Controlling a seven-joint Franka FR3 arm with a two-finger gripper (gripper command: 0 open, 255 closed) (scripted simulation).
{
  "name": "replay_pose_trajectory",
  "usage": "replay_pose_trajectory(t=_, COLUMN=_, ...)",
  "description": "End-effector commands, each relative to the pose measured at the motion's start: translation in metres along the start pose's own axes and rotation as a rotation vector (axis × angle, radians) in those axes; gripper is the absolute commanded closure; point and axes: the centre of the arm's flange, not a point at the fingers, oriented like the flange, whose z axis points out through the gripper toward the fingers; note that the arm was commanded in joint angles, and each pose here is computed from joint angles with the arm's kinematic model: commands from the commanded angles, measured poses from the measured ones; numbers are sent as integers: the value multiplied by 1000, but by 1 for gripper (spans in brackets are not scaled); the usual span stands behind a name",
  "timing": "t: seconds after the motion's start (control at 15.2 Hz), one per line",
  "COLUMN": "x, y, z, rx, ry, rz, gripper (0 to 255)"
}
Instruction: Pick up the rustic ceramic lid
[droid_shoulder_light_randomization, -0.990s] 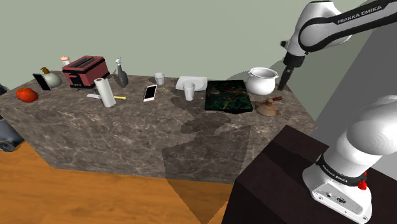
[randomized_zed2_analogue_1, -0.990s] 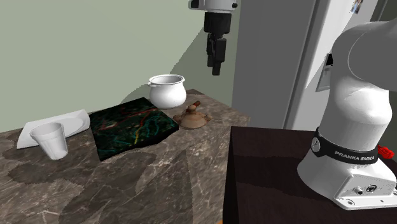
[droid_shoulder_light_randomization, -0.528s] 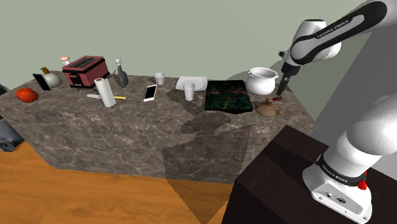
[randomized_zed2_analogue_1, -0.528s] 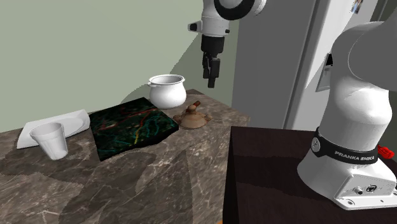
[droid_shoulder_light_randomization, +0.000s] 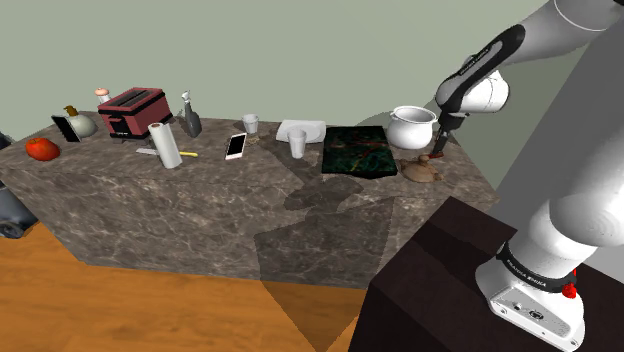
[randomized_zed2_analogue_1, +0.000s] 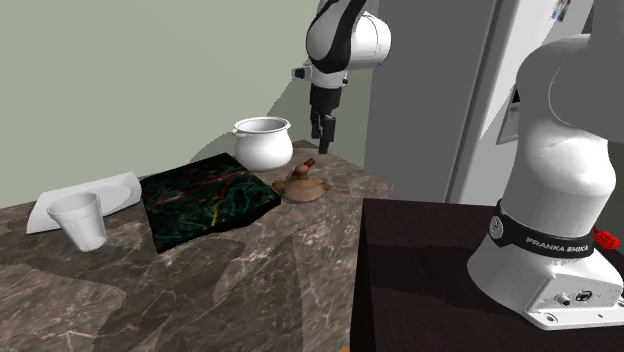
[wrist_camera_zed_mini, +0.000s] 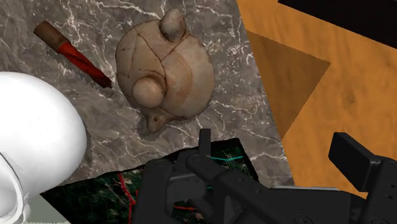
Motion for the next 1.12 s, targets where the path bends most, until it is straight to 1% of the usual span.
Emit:
replay_pose_trajectory(t=0.0, x=-3, y=23, z=17, rx=-10, ry=8, rz=-14, gripper=0)
replay_pose_trajectory(t=0.73, x=-4, y=123, z=117, rx=-46, ry=42, rz=-87, gripper=0)
replay_pose_trajectory(t=0.79, x=-4, y=128, z=122, rx=-48, ry=44, rz=-90, gripper=0)
replay_pose_trajectory(t=1.06, x=-6, y=126, z=143, rx=-48, ry=44, rz=-90, gripper=0)
